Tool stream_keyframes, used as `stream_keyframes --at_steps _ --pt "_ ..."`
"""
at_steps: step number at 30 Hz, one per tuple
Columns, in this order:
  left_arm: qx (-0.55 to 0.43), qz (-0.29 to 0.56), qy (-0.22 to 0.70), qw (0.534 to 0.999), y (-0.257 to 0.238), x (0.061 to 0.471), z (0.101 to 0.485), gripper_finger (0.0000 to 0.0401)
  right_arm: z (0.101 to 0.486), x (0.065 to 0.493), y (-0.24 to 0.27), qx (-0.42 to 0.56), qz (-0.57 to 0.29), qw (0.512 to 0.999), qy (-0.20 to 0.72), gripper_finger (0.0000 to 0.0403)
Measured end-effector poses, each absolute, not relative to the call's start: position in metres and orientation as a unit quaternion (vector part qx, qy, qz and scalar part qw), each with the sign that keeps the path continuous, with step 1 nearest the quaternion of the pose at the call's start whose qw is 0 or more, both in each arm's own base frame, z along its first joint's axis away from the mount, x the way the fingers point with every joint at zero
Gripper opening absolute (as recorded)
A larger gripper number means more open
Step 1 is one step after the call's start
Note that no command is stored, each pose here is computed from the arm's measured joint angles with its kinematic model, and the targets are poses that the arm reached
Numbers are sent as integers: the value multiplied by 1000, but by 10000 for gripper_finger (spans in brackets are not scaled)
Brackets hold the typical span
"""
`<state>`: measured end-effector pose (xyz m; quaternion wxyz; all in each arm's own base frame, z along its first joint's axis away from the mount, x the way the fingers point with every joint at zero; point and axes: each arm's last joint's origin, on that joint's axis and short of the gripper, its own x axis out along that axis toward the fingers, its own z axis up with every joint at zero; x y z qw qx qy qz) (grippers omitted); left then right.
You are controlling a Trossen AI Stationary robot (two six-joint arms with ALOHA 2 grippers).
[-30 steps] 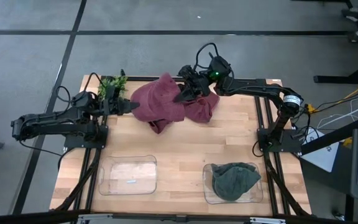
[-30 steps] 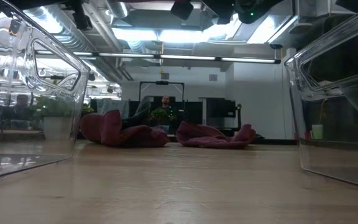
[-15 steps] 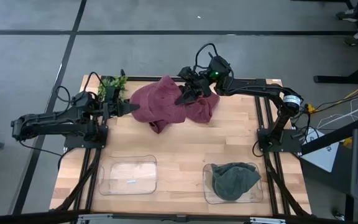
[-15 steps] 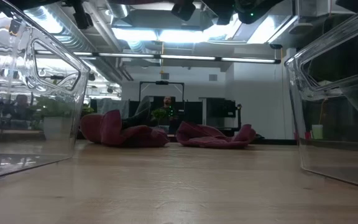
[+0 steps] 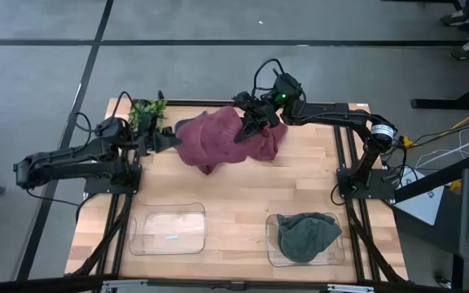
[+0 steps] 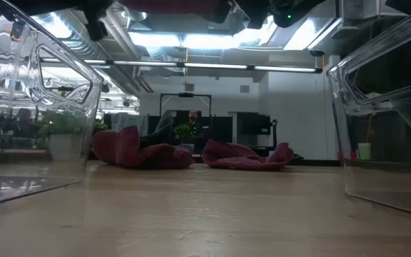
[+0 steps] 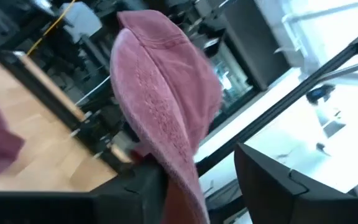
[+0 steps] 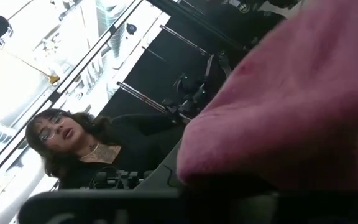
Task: Pick & Place hat
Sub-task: Put the bottom red cap into the left transparent bin
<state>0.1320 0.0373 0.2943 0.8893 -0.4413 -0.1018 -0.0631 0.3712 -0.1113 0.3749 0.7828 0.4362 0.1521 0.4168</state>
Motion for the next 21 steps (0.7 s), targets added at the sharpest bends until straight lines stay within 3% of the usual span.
stream_keyframes --at_steps 13,21 --pt "-339 51 -71 937 65 123 281 189 375 378 -83 417 450 772 164 23" --pt "-337 -5 -88 937 65 130 287 184 355 388 -66 385 447 785 191 22"
